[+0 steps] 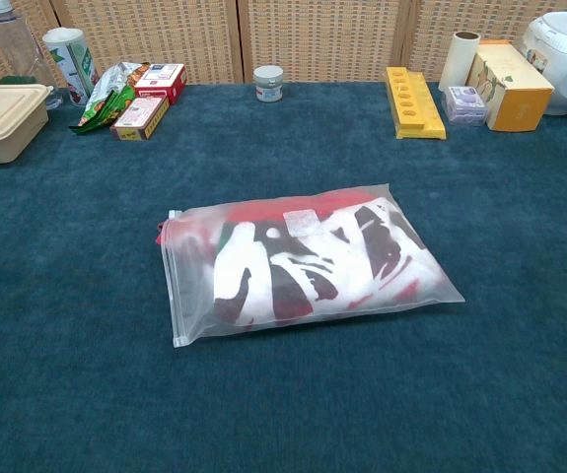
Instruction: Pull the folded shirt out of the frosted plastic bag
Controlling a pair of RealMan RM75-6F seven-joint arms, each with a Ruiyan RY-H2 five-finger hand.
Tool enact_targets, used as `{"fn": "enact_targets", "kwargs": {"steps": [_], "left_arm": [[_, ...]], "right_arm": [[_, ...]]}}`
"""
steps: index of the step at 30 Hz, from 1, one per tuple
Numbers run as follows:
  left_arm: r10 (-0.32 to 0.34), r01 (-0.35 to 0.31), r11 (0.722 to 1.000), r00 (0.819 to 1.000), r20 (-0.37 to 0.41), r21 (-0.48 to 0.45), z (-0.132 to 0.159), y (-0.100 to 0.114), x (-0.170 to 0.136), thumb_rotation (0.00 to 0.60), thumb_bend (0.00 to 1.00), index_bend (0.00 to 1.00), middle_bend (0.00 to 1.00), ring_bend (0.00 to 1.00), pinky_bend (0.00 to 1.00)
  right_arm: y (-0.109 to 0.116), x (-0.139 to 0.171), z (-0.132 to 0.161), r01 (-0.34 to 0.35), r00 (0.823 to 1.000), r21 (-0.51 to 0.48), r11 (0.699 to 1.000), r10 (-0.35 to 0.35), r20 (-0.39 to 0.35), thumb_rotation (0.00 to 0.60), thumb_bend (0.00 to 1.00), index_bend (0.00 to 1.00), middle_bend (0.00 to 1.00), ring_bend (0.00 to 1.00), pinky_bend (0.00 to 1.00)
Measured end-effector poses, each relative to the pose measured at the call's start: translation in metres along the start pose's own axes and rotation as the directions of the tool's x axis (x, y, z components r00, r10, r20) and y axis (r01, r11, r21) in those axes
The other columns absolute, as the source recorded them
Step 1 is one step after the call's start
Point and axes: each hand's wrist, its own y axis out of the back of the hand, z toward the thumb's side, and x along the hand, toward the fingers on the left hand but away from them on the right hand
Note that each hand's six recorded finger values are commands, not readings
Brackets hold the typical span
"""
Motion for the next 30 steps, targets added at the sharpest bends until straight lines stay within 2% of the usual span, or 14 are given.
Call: {"fn": "enact_targets", "kwargs": {"steps": [7,23,27,30], "left_arm": [[-0.006,0.006,1.000,1.000,0.000,-0.003,0.001,-0.002,0.000,0.546,0.12,0.38,0.38,0.25,0.25],[0.024,-0.024,1.000,1.000,0.004,0.010,0.001,0.008,-0.001,0.543,0.12,0.38,0.38,0.25,0.25],[0.028,-0.029,0.999,1.000,0.006,0.021,0.001,0.010,0.000,0.546,0.12,0.38,0.38,0.25,0.25],[0.031,-0.032,0.999,0.999,0.011,0.031,0.002,0.012,0.002,0.555,0.12,0.38,0.38,0.25,0.25]], "right_arm": [[0.000,0.000,-0.001,-0.001,1.000,-0.001,1.000,0.001,0.001,0.600,0.21,0.35,0.41,0.41,0.35],[-0.003,0.002,0.001,-0.008,1.000,-0.016,1.000,0.008,-0.014,0.600,0.21,0.35,0.41,0.41,0.35],[-0.005,-0.001,0.006,-0.021,0.999,-0.030,0.999,0.020,-0.043,0.600,0.21,0.34,0.41,0.41,0.35],[-0.008,-0.007,0.018,-0.045,0.994,-0.050,0.998,0.040,-0.097,0.600,0.20,0.33,0.40,0.40,0.35]]}}
